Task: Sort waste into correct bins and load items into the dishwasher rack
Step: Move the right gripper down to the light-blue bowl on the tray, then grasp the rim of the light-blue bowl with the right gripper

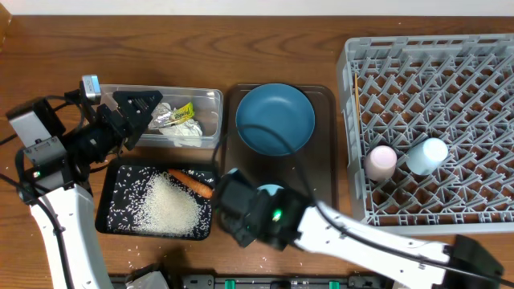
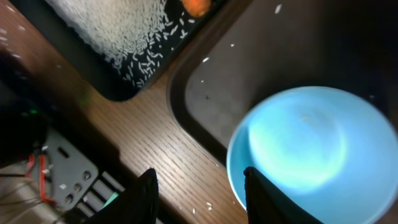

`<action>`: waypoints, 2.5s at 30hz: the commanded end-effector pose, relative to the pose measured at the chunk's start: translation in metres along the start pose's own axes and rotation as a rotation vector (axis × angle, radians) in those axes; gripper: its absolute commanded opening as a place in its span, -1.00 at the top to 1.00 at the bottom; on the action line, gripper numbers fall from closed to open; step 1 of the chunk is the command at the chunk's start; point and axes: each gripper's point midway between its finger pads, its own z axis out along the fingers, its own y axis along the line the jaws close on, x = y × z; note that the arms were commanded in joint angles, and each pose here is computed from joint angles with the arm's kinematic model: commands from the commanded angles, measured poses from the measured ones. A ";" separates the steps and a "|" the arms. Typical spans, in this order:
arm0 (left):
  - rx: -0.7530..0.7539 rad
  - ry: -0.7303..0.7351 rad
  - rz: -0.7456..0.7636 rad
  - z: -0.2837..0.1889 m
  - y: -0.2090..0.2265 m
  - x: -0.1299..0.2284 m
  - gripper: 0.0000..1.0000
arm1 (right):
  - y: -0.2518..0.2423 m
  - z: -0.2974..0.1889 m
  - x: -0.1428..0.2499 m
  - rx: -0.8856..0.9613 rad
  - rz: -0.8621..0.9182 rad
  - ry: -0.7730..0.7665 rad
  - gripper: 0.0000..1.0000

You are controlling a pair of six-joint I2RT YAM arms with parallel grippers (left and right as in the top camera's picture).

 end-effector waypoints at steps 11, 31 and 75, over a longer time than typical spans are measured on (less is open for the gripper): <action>0.000 -0.011 0.001 -0.003 -0.003 -0.002 -0.97 | -0.007 0.068 0.028 0.162 -0.037 0.109 0.48; 0.000 -0.011 0.001 -0.003 -0.003 -0.002 -0.97 | 0.014 0.012 -0.009 0.084 -0.028 -0.016 0.97; 0.000 -0.011 0.001 -0.003 -0.003 -0.002 -0.97 | -0.034 0.042 0.027 0.244 0.029 0.033 0.33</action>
